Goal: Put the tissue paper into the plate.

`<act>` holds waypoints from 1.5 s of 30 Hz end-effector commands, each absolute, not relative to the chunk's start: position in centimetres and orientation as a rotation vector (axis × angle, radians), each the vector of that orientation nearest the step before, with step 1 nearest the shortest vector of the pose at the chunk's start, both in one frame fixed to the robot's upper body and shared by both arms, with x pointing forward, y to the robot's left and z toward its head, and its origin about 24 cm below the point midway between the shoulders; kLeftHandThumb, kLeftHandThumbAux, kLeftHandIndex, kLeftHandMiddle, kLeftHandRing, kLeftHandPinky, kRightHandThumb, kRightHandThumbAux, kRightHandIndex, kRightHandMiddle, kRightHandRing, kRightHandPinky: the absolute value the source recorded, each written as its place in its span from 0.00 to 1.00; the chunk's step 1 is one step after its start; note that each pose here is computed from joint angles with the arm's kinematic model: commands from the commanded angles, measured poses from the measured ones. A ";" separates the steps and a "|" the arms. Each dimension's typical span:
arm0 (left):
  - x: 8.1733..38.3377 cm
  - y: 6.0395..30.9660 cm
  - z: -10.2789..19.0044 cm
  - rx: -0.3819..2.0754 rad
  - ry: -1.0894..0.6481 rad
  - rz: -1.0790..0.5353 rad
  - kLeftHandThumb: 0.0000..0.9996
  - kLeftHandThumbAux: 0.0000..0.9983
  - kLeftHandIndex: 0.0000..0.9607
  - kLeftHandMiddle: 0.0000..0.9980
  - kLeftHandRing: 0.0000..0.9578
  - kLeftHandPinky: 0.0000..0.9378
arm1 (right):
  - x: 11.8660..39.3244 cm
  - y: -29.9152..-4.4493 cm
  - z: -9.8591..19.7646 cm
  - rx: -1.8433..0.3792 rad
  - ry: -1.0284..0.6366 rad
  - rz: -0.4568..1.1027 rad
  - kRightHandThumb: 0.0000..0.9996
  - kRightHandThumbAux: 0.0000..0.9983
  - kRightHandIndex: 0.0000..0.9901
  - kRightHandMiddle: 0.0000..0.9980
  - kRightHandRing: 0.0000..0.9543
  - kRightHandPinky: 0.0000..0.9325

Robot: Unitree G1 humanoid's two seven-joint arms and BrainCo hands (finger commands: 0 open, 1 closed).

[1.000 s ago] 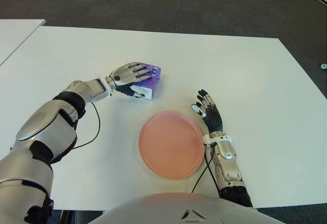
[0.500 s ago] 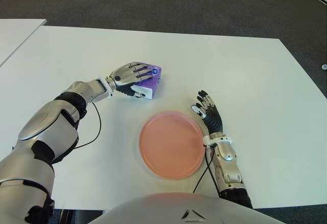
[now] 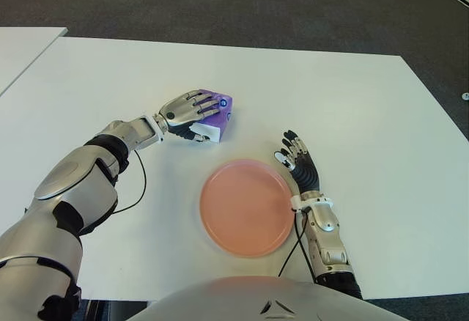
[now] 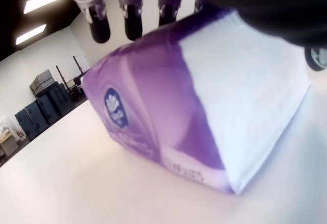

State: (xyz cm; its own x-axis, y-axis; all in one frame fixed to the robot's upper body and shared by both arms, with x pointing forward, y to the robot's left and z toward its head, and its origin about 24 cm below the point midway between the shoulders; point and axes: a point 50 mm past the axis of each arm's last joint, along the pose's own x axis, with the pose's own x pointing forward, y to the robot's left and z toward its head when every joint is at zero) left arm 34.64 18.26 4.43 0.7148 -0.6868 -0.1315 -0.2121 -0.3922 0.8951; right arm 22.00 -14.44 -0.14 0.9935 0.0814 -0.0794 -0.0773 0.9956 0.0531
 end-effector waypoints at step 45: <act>31.9 18.6 -0.7 2.054 -0.614 -0.630 0.25 0.15 0.00 0.00 0.00 0.00 | 19.2 -14.5 -3.8 0.065 0.309 0.081 0.00 0.60 0.00 0.00 0.00 0.00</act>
